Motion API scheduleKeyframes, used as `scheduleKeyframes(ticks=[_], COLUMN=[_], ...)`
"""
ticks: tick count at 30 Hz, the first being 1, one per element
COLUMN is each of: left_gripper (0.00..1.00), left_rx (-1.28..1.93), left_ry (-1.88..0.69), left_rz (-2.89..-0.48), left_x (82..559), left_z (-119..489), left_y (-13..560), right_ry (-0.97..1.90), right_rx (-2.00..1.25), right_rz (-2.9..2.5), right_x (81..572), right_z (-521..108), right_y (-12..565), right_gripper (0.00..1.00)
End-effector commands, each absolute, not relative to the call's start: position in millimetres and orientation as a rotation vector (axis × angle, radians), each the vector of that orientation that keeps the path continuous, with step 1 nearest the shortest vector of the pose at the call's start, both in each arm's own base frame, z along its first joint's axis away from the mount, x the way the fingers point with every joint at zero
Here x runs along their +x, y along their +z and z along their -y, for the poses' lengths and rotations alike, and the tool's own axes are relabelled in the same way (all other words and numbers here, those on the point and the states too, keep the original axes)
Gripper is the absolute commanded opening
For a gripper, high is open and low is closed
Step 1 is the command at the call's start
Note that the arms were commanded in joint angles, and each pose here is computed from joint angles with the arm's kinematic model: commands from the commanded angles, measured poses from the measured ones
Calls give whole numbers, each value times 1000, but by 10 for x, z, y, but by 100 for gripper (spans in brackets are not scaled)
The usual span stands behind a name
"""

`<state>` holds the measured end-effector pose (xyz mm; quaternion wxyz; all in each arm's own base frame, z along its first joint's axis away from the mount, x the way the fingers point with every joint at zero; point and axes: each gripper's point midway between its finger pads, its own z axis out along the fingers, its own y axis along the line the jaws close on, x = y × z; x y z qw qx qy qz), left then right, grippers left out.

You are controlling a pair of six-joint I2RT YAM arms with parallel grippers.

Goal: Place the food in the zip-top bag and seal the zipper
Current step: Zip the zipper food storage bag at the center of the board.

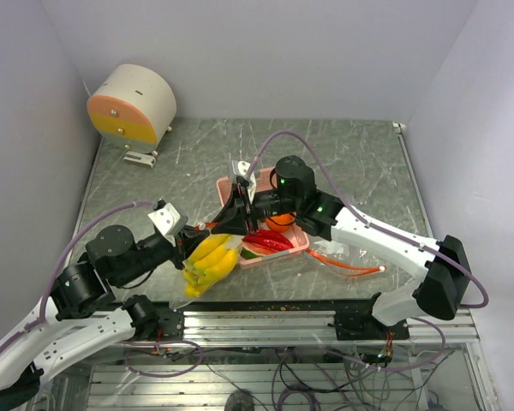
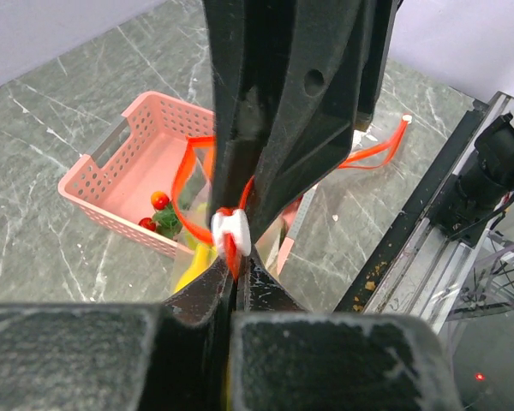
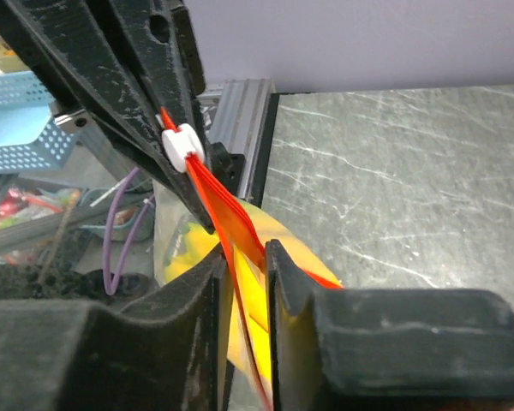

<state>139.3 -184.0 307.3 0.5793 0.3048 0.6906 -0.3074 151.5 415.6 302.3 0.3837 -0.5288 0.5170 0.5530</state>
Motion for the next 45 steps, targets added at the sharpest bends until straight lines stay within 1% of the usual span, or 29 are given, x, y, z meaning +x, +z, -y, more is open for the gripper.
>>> scheduleKeyframes(ticks=[1,3,6,7,9,11,15,18,24,26,31,36,41,43,45], left_gripper=[7,7,7,7,7,7,7,7,7,7,7,7,7,7,7], left_rx=[670,663,677,690,708,720,731,738,745,744,748,742,730,724,719], left_ry=[-730,-717,-715,-716,-720,-725,-738,-749,-750,-748,-743,-734,-730,-729,-727], left_rz=[-1584,-1587,-1592,-1601,-1611,-1615,-1617,-1614,-1606,-1604,-1607,-1604,-1603,-1602,-1603], left_x=[1375,1363,1325,1313,1293,1287,1278,1268,1266,1272,1281,1291,1295,1296,1300], left_z=[1779,1725,1690,1696,1707,1726,1760,1782,1791,1791,1798,1781,1758,1751,1744], left_y=[3183,3173,3162,3141,3123,3100,3065,3073,3099,3104,3093,3097,3113,3116,3113], right_ry=[1267,1193,1169,1179,1206,1268,1349,1409,1538,1564,1616,1652,1660,1652,1643], right_rx=[-1313,-1306,-1302,-1304,-1317,-1348,-1366,-1401,-1404,-1398,-1394,-1410,-1419,-1418,-1415], right_rz=[-1343,-1345,-1260,-1208,-1124,-1032,-975,-1000,-1005,-998,-993,-999,-1020,-1032,-1043], right_x=[1668,1740,1684,1637,1529,1373,1293,1302,1276,1284,1281,1265,1247,1251,1261], right_z=[-4096,-4049,-3951,-3929,-3890,-3877,-3952,-4069,-4210,-4251,-4308,-4355,-4391,-4402,-4410], right_y=[3063,3072,3255,3347,3477,3596,3728,3676,3637,3632,3610,3554,3485,3464,3451], right_gripper=[35,56,73,77,79,80,77,71,64,59,53,47,46,40,31])
